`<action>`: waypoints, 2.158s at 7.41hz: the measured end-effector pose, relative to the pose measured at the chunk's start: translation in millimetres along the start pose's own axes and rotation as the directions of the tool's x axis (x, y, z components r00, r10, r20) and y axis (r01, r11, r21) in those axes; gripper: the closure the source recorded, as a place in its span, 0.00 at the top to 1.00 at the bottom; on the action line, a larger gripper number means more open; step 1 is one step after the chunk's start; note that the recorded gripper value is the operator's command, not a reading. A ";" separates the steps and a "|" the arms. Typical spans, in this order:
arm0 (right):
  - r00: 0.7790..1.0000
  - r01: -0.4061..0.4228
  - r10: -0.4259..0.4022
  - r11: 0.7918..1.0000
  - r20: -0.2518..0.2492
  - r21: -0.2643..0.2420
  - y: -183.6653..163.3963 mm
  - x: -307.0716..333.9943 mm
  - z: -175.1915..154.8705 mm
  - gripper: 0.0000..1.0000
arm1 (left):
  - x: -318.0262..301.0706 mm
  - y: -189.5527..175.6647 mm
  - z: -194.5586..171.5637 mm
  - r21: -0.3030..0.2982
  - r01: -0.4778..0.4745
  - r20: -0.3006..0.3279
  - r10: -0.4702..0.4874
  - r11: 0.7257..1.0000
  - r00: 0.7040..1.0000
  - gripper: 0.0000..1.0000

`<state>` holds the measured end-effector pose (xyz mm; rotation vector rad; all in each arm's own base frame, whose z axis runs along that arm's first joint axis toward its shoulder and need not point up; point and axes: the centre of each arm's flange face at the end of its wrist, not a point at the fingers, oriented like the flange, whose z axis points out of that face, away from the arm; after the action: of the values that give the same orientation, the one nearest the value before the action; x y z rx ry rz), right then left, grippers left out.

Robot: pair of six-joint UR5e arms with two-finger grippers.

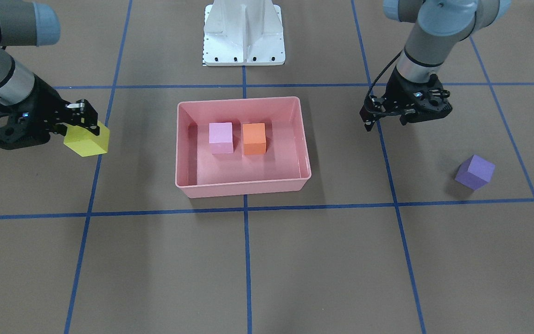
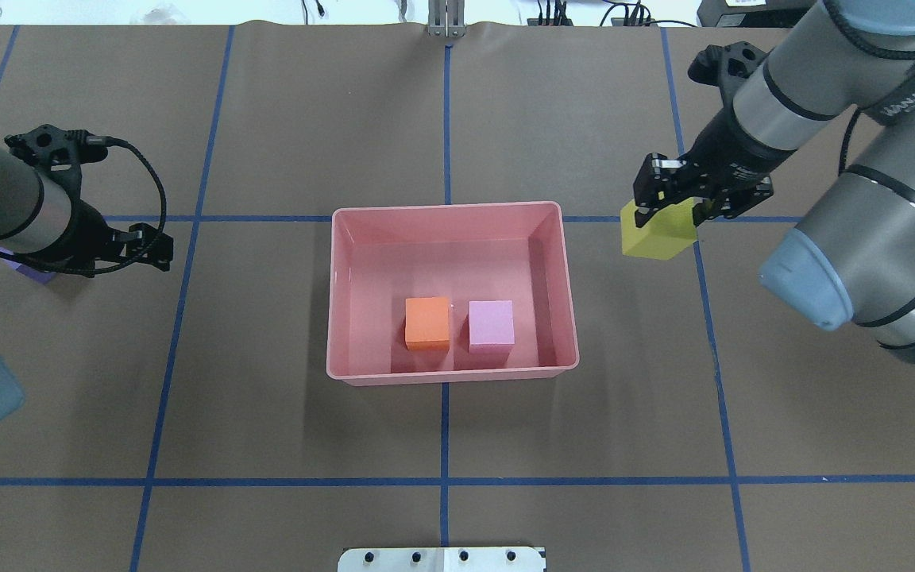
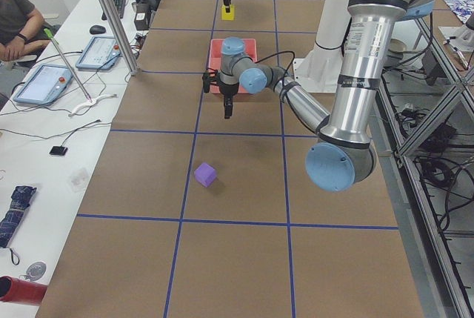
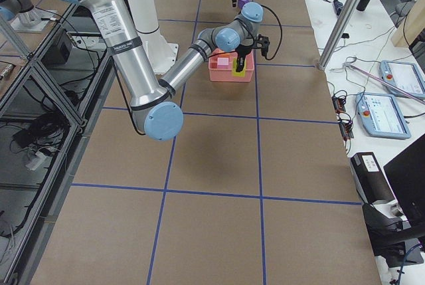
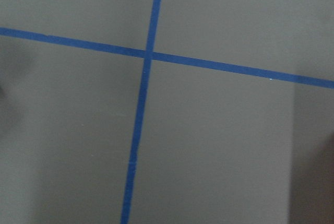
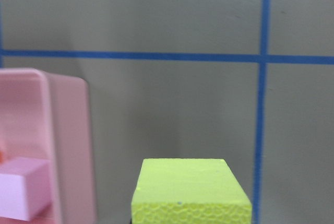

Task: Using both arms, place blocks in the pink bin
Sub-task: 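Carry the yellow cube into the bin with the right gripper and release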

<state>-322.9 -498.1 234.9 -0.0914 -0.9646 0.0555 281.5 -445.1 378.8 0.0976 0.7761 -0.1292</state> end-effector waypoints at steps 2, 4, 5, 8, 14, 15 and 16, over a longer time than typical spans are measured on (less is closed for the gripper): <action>0.996 -0.083 0.084 0.996 -0.012 0.035 11.9 -102.0 30.7 0.00 | -55.4 -16.2 1.3 -0.016 -0.035 0.004 0.036 0.999 0.999 1.00; 0.994 -0.111 0.112 0.990 -0.001 0.084 10.9 -146.3 82.5 0.00 | -92.7 -34.5 8.1 -0.035 -0.046 0.023 0.047 0.998 0.999 1.00; 0.993 -0.119 0.118 0.989 0.015 0.094 9.4 -153.0 100.8 0.00 | -103.3 -40.4 10.3 -0.036 -0.043 0.032 0.044 0.998 0.998 1.00; 0.993 -0.119 0.121 0.986 -0.009 0.115 9.1 -148.7 131.1 0.01 | -118.0 -47.8 17.7 -0.043 -0.025 0.051 0.027 0.999 0.998 1.00; 0.993 -0.120 0.122 0.984 -0.003 0.132 12.9 -144.3 125.7 1.00 | -164.6 -81.2 52.7 -0.052 0.217 0.131 -0.208 0.975 0.969 1.00; 0.993 -0.119 0.119 0.983 0.008 0.138 16.2 -137.2 117.0 1.00 | -168.7 -89.6 64.0 -0.041 0.296 0.134 -0.289 0.954 0.948 1.00; 0.993 -0.119 0.118 0.982 0.017 0.145 18.8 -124.9 107.4 1.00 | -174.5 -95.4 76.8 -0.022 0.372 0.121 -0.367 0.928 0.922 1.00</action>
<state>-482.4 -484.6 191.6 -0.0139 -0.9597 0.2363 196.8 -535.6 552.1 -0.1005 0.6754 -0.4730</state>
